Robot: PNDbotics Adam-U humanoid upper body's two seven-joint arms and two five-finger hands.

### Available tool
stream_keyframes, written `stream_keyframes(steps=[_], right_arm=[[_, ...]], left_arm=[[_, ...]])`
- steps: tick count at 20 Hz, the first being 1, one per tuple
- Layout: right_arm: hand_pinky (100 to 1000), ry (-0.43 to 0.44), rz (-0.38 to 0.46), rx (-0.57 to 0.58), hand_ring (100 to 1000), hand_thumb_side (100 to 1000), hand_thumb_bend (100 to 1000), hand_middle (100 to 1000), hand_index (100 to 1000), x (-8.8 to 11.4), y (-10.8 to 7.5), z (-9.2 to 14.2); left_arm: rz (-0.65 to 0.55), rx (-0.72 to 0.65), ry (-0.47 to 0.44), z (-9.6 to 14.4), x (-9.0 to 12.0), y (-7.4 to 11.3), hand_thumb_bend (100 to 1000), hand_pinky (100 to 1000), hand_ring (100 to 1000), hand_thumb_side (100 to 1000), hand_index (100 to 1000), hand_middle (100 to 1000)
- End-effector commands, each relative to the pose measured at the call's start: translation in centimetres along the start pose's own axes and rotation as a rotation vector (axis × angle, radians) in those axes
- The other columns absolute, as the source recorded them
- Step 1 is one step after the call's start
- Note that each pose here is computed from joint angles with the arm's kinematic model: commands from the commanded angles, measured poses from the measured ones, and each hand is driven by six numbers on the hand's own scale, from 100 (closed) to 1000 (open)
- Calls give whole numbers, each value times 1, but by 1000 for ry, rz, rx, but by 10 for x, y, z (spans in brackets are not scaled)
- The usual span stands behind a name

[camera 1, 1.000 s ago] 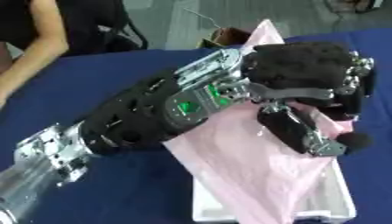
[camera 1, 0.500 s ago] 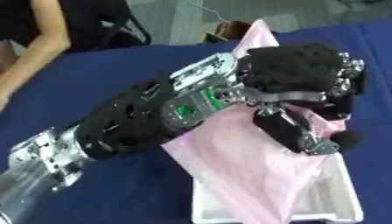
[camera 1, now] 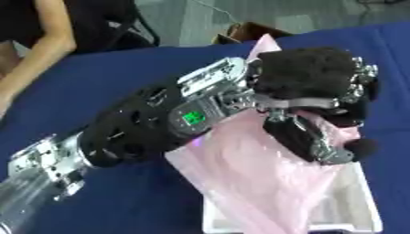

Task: Pick up objects on the table and place them in the box.

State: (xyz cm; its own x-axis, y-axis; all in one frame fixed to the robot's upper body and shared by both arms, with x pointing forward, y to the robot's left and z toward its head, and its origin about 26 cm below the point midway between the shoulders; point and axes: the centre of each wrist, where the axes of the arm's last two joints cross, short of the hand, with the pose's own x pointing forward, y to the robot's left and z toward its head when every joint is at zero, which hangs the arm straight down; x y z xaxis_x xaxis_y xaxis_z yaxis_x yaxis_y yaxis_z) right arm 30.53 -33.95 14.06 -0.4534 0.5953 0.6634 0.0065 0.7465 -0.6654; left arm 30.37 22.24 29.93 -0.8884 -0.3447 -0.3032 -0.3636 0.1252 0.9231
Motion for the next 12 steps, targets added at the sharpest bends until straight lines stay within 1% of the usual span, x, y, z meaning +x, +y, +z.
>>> stream_keyframes(steps=[1,2,3,4,5,6,8,9,10,12], right_arm=[[579,-15,25,-10,652,844,100,765,916,4,-6,0],[579,-14,25,-10,652,843,100,765,916,4,-6,0],[579,-14,25,-11,652,843,100,765,916,4,-6,0],[578,-13,25,-11,652,844,100,765,916,4,-6,0],[578,-13,25,-11,652,844,100,765,916,4,-6,0],[578,-12,25,-12,652,845,100,765,916,3,-6,0],[577,-12,25,-12,652,846,100,765,916,3,-6,0],[578,-12,24,-12,652,846,100,765,916,3,-6,0],[577,-11,24,-12,652,845,100,765,915,3,-6,0],[578,-9,25,-13,651,844,100,765,915,3,-7,1]], left_arm=[[-60,-27,-57,-1,2,9,100,458,685,180,826,788],[-68,-37,-69,-1,2,9,100,654,817,162,904,869],[-77,-47,-81,-2,2,9,100,654,817,162,904,869],[-85,-56,-90,-2,2,9,126,713,855,164,928,895],[-91,-66,-96,-3,3,9,125,708,852,165,924,891],[-94,-75,-100,-3,3,9,100,748,882,174,959,921],[-101,-95,-104,-3,3,8,101,770,890,176,964,926],[-103,-103,-106,-3,3,8,100,763,886,174,961,921],[-105,-108,-106,-3,3,8,100,788,898,179,970,930],[-109,-116,-105,-3,3,8,100,804,907,182,974,936]])
